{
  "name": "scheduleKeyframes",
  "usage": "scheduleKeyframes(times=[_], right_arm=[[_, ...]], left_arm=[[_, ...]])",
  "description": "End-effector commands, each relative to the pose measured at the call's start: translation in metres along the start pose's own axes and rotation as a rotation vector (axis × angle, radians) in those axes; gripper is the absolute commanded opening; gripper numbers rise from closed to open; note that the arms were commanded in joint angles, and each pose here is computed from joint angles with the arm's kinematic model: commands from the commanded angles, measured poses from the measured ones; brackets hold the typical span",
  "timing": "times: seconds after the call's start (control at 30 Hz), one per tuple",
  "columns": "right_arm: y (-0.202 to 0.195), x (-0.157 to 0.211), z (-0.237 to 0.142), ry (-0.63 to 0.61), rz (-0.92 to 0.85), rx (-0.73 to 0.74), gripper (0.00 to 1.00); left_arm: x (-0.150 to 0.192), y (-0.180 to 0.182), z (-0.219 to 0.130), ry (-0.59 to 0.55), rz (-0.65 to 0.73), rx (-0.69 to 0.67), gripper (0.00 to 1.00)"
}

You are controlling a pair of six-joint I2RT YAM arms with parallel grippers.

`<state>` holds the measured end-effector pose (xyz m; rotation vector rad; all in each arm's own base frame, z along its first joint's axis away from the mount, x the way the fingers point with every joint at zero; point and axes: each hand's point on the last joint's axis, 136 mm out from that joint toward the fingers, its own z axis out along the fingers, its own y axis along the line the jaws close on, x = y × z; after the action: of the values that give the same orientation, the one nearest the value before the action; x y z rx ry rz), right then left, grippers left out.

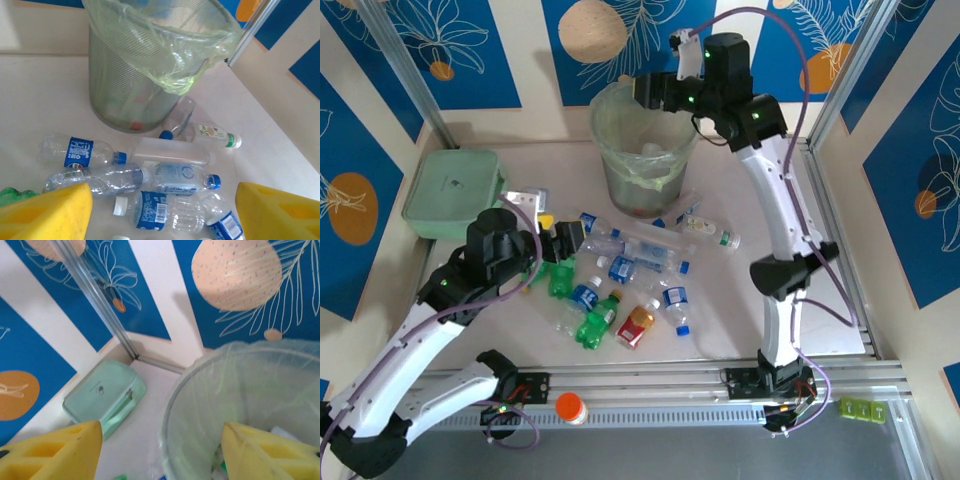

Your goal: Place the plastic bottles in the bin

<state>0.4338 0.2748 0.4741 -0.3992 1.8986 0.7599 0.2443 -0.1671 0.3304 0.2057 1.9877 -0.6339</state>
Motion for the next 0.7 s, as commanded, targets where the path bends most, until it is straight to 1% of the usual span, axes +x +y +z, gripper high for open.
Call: scheduleKeyframes(times=[0.0, 0.03, 0.13, 0.2, 0.27, 0.37, 0.47, 0.67], right_arm=[[0.026, 0.023, -0.034, 0.038, -0.051, 0.038, 0.63], [0.035, 0.029, -0.044, 0.035, -0.061, 0.034, 0.63], [0.052, 0.064, -0.072, 0.063, -0.045, 0.011, 0.63], [0.053, 0.094, -0.085, 0.102, -0.022, 0.026, 0.61], [0.053, 0.132, -0.097, 0.151, -0.022, 0.052, 0.6], [0.045, 0.186, -0.111, 0.223, 0.006, 0.095, 0.6], [0.036, 0.229, -0.126, 0.29, 0.036, 0.125, 0.6], [0.016, 0.291, -0.141, 0.42, 0.081, 0.189, 0.59]], left_arm=[[-0.001, -0.012, -0.019, 0.035, -0.009, 0.061, 0.75], [0.0, -0.016, -0.021, 0.047, -0.01, 0.082, 0.75], [0.007, -0.022, -0.025, 0.093, -0.012, 0.119, 0.74], [0.015, -0.022, -0.024, 0.123, -0.009, 0.123, 0.74], [0.027, -0.02, -0.021, 0.161, -0.007, 0.125, 0.73], [0.046, -0.021, -0.012, 0.226, -0.032, 0.146, 0.73], [0.068, -0.023, -0.003, 0.291, -0.073, 0.175, 0.71], [0.109, -0.016, 0.005, 0.374, -0.126, 0.193, 0.7]])
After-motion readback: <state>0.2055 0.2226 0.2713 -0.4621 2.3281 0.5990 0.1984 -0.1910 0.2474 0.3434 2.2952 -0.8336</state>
